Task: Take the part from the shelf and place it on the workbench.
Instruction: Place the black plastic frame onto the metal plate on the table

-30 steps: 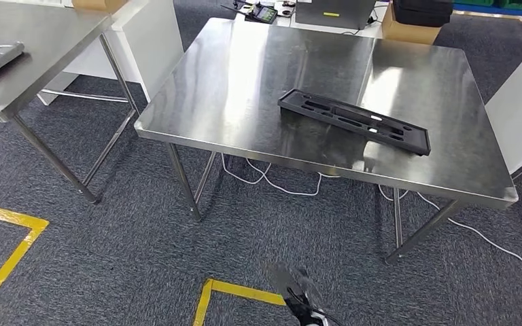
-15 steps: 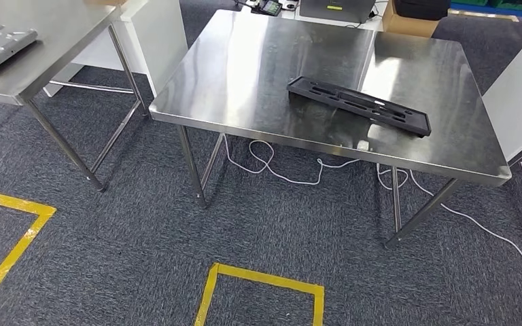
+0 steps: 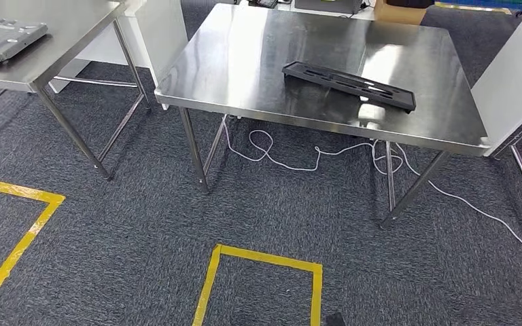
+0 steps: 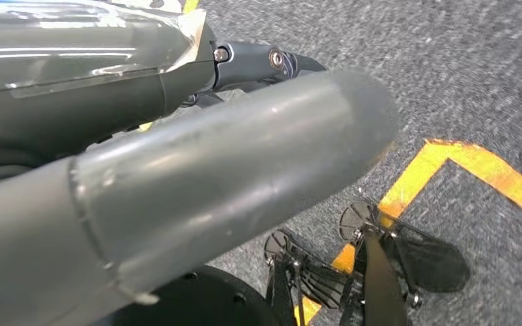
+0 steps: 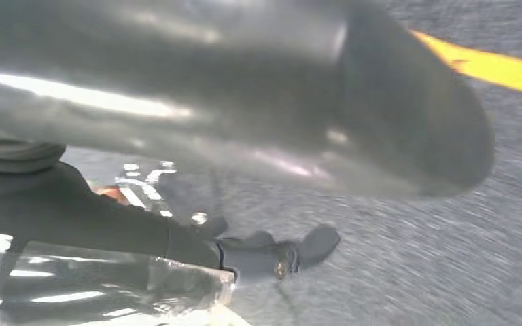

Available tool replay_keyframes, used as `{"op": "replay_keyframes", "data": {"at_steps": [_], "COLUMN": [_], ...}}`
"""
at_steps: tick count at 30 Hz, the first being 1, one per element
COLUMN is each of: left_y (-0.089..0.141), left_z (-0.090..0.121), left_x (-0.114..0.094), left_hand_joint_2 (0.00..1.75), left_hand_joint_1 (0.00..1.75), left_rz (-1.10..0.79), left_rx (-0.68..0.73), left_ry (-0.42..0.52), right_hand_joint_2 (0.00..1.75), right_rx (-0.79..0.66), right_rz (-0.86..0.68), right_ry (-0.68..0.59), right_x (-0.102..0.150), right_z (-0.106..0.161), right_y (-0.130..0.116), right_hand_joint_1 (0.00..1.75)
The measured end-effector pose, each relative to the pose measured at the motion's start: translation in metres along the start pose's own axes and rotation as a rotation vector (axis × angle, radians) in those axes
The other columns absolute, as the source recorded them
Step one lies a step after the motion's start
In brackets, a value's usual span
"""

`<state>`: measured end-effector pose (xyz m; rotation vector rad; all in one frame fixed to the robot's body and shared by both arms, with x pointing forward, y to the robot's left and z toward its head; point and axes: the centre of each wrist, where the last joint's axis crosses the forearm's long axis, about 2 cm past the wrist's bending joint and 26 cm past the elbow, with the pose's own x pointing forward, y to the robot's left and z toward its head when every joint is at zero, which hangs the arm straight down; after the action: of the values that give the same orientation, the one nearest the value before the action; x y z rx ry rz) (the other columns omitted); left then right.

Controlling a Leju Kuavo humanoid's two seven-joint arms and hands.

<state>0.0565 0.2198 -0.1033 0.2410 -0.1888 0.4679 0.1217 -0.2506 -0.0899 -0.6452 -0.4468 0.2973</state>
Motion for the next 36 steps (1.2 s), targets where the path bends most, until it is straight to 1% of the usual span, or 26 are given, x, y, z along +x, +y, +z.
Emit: {"op": "replay_keyframes", "data": {"at_steps": [2,4,7,12,16,18,21,26,31,36], "left_y": [0.001,0.001,0.002,0.004,0.005,0.006,0.006,0.005,0.007,0.009], "left_z": [0.000,0.000,0.000,-0.002,-0.002,-0.003,-0.003,-0.003,-0.004,-0.006], "left_x": [-0.002,-0.003,-0.003,0.001,0.002,0.002,0.003,0.004,0.007,0.009], "left_hand_joint_2": [0.00,0.00,0.00,0.00,0.00,0.00,0.00,0.00,0.00,0.00], "left_hand_joint_1": [0.00,0.00,0.00,0.00,0.00,0.00,0.00,0.00,0.00,0.00], "left_rz": [-0.012,-0.025,-0.061,-0.155,-0.199,-0.207,-0.223,-0.289,-0.362,-0.400], "left_rx": [-0.008,-0.014,-0.018,-0.016,-0.008,-0.005,-0.003,-0.032,-0.061,-0.068], "left_ry": [-0.006,-0.008,-0.001,0.027,0.037,0.038,0.032,-0.006,-0.039,-0.047], "right_hand_joint_2": [0.00,0.00,0.00,0.00,0.00,0.00,0.00,0.00,0.00,0.00], "right_rx": [-0.003,-0.001,0.009,0.030,0.035,0.035,0.030,0.006,-0.001,0.001], "right_rz": [-0.038,-0.067,-0.097,-0.161,-0.172,-0.174,-0.185,-0.217,-0.258,-0.273], "right_ry": [-0.048,-0.064,-0.016,0.112,0.185,0.207,0.221,0.238,0.307,0.341], "right_x": [0.012,0.023,0.027,0.012,-0.007,-0.014,-0.017,-0.022,-0.038,-0.044], "right_z": [0.000,0.000,0.000,0.001,0.004,0.005,0.005,0.002,0.005,0.007], "right_y": [0.000,0.001,0.000,0.002,0.005,0.006,0.005,0.001,0.002,0.004], "right_hand_joint_1": [0.00,0.00,0.00,0.00,0.00,0.00,0.00,0.00,0.00,0.00]}}
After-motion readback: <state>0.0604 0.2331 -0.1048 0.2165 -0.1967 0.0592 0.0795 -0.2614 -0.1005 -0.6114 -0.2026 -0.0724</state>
